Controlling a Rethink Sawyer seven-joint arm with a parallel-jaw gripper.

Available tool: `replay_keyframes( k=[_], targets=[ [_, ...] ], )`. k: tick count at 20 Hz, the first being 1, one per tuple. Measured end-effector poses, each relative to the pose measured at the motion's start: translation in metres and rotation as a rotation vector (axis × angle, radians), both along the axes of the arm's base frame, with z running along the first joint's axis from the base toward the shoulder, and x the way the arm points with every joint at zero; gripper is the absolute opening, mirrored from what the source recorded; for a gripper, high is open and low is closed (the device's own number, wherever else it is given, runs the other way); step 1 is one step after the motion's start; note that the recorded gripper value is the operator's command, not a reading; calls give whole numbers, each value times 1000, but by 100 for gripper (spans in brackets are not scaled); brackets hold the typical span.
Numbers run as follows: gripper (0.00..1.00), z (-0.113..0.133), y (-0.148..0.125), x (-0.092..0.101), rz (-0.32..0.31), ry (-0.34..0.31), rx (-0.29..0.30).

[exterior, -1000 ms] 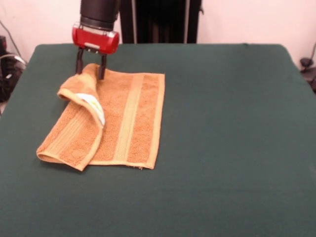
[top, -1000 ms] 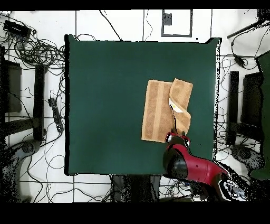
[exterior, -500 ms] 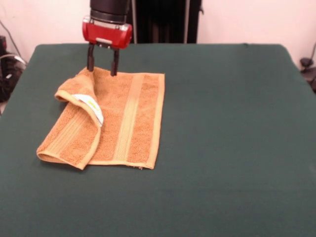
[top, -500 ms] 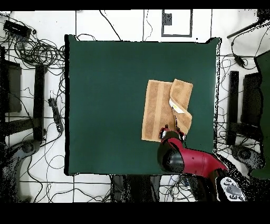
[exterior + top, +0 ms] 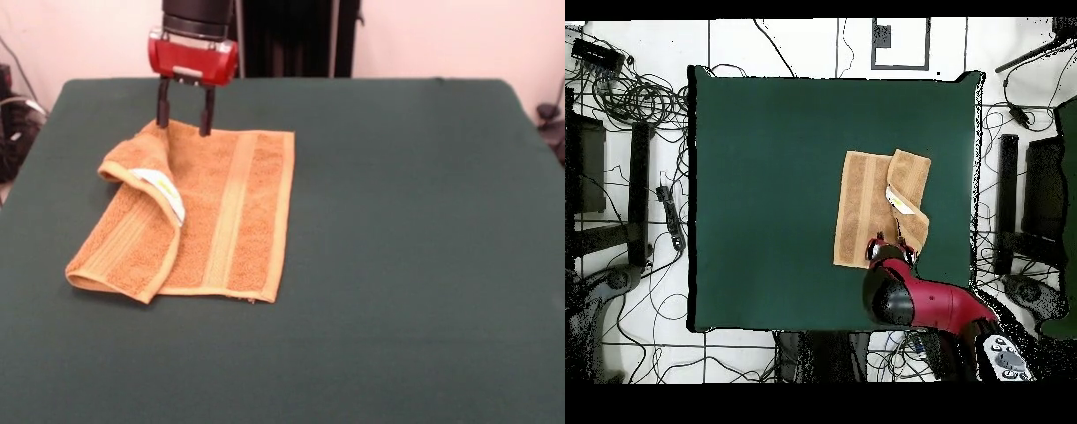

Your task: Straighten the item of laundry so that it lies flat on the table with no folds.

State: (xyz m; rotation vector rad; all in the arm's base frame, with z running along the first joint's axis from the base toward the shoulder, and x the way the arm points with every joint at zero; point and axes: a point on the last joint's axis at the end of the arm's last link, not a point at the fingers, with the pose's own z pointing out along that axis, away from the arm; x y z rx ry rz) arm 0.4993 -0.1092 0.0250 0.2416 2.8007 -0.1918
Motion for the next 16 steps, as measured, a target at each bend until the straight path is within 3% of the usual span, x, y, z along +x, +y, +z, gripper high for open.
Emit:
replay_keyframes(
  k=[6, 16],
  targets=[
    [100, 4, -12, 6, -2, 5, 31],
    [100, 7, -24, 19, 18, 95, 89]
  ],
)
